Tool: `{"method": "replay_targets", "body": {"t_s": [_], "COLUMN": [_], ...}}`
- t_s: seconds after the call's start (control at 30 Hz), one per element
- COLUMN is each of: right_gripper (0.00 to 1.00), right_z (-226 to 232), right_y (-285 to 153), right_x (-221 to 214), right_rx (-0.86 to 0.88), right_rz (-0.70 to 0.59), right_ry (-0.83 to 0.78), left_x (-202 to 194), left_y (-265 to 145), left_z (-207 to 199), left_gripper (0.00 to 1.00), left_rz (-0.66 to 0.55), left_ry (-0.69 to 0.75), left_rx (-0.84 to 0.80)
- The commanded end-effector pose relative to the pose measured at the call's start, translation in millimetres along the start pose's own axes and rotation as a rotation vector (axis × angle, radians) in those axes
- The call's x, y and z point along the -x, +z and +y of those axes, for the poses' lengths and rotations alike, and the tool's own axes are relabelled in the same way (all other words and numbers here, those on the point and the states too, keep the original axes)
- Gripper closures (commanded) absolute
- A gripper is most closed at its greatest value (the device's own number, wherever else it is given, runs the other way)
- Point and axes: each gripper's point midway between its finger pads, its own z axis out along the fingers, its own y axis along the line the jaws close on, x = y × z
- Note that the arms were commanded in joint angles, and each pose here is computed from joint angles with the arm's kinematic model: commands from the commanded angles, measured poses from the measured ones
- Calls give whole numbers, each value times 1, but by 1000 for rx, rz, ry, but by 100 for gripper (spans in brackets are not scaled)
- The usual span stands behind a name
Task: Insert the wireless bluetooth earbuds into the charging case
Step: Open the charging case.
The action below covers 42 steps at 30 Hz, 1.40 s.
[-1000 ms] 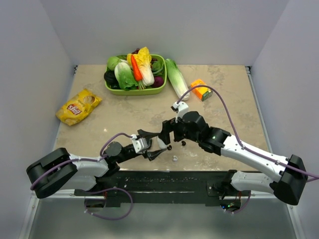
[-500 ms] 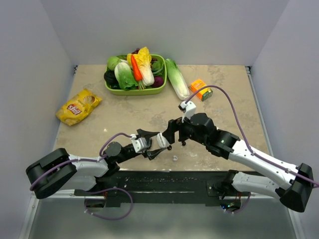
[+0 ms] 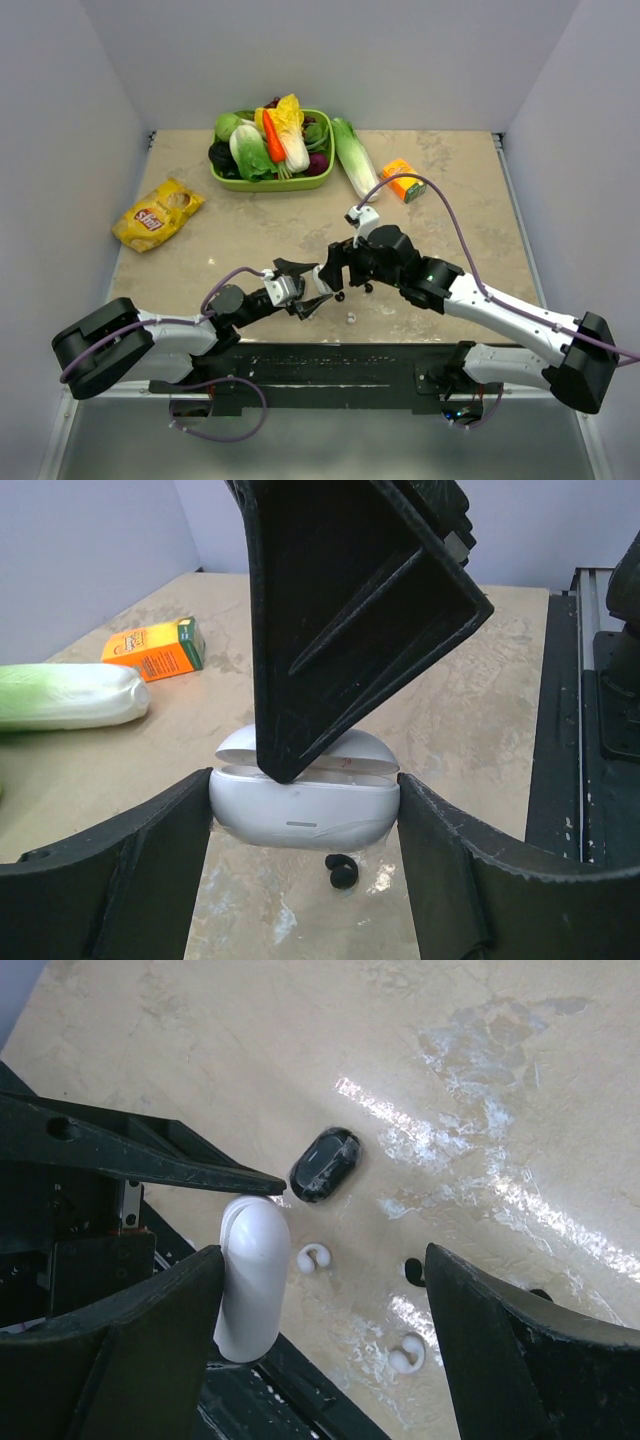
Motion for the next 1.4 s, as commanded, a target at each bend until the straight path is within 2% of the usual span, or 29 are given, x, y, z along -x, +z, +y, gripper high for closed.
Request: {"method": "replay_targets", "body": {"t_s": [0.0, 0.33, 0.53, 0.77, 1.0, 1.37], "right_gripper": [17, 19, 19, 27, 27, 26], "right_z": [-1, -12, 21, 20, 1, -3], "right_y": [-5, -13, -31, -16, -10, -18], "right_x": [10, 15, 41, 33, 21, 25], "right_rx": [-15, -68, 106, 84, -8, -26], "right_rz": [-41, -73, -177, -114, -86, -104], "right_ry": [16, 29, 25, 24, 43, 45], "left_x": [138, 139, 135, 137, 140, 140], "left_y": [-9, -13, -9, -6, -9, -14], "left_z": [14, 15, 15, 16, 14, 15], "left_gripper": [100, 100, 100, 100, 100, 100], "left_rz": [-521, -520, -504, -510, -521, -521], "left_ry": [153, 158, 154, 150, 147, 152], "left_rx": [66, 77, 76, 76, 69, 79]}}
